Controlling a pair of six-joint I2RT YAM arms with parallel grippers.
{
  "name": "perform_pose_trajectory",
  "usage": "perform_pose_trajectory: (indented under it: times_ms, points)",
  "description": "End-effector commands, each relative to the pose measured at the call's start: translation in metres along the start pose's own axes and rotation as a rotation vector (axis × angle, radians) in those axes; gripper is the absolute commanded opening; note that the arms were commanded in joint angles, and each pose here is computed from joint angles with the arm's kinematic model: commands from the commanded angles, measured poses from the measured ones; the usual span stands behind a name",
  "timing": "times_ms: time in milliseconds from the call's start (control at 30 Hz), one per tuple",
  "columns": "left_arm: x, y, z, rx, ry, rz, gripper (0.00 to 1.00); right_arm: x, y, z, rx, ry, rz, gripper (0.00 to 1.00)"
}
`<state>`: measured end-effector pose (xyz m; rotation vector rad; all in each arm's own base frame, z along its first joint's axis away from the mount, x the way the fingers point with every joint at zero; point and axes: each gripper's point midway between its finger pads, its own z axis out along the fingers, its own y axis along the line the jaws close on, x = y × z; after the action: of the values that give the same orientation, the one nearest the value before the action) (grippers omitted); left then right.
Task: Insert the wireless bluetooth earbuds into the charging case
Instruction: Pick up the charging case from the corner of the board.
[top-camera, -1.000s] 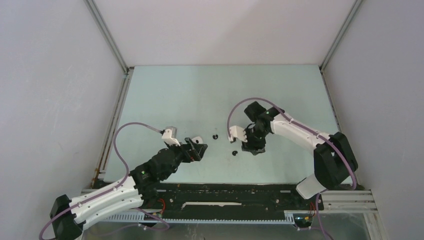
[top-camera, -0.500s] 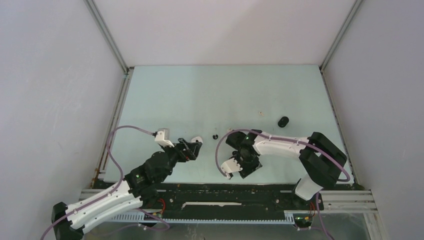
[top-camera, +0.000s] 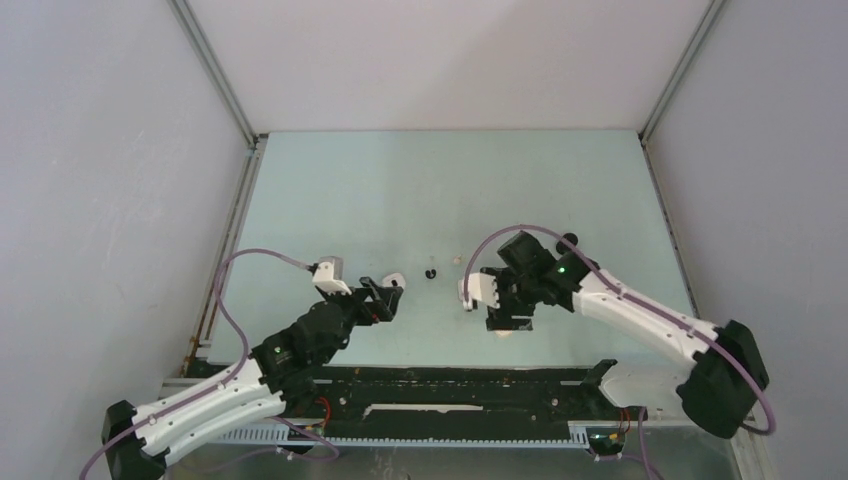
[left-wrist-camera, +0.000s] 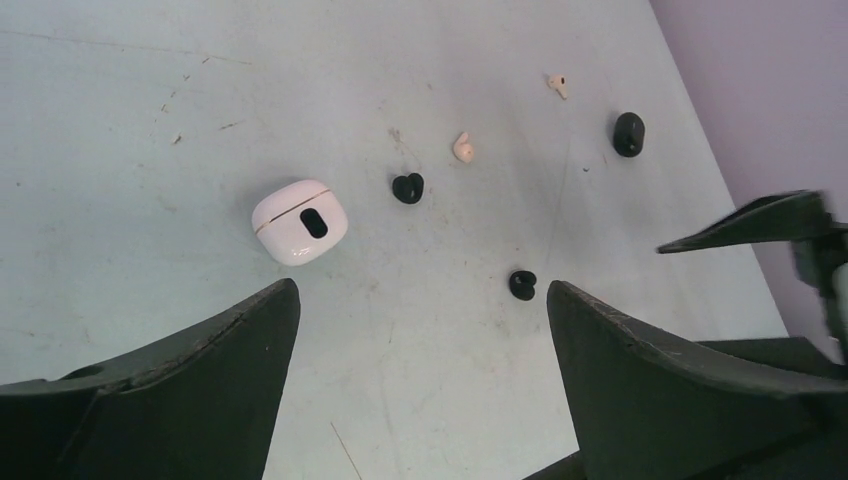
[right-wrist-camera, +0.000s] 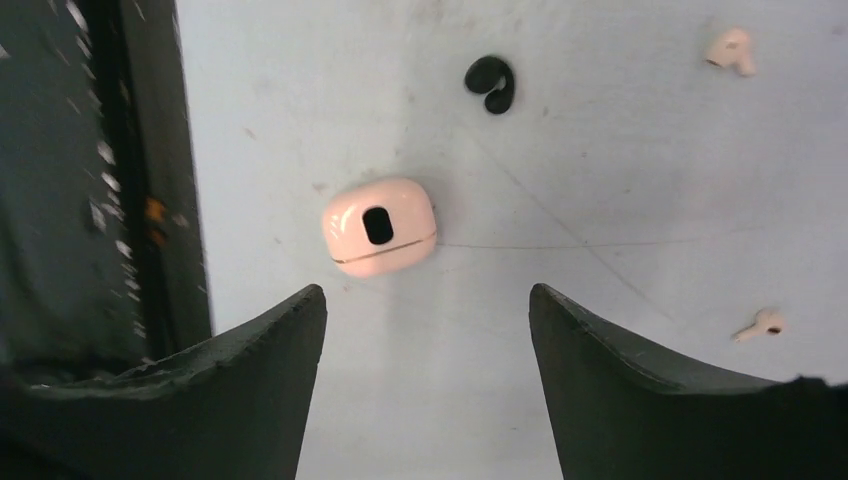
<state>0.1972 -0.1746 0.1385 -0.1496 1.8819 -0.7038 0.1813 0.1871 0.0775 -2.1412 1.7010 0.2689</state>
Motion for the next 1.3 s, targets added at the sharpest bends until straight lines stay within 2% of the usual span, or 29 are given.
perform_pose_trajectory:
  times_ms: [0,67,167,233,300,433,767,1000,1167,1267]
  points:
    - [-0.007,0.0,0.002,-0.062,-0.013,-0.087,1.0,-0.039,0.011,-0.019,-0.001,-0.22,0.486,0.75]
    - [0.005,0.013,0.005,-0.138,0.016,-0.156,1.0,-0.04,0.014,-0.017,-0.01,-0.236,0.615,0.74]
    - [0.012,0.018,0.011,-0.177,0.035,-0.128,1.0,-0.021,0.0,-0.013,0.046,-0.209,0.713,0.71]
    - [0.011,0.014,0.014,-0.17,0.046,-0.079,0.96,-0.013,-0.001,-0.006,0.016,-0.185,0.801,0.68]
    - [0.011,0.007,0.016,-0.149,0.065,-0.048,0.92,-0.009,0.001,0.004,-0.013,-0.141,0.838,0.64]
    - [0.015,-0.001,0.017,-0.109,0.087,-0.069,0.9,-0.004,-0.003,0.022,-0.024,-0.088,0.891,0.65]
    - [0.012,-0.005,0.02,-0.104,0.073,-0.09,0.89,0.016,-0.003,0.05,-0.011,0.047,0.894,0.69]
    - [0.006,-0.019,0.026,-0.084,0.084,-0.052,0.89,0.029,-0.001,0.057,0.029,0.142,0.823,0.72]
    - [0.008,-0.025,0.029,-0.07,0.104,-0.024,0.89,0.049,-0.012,0.048,0.097,0.183,0.842,0.7]
    - [0.009,-0.026,0.03,-0.054,0.101,-0.018,0.89,0.052,-0.011,0.043,0.076,0.169,0.831,0.66]
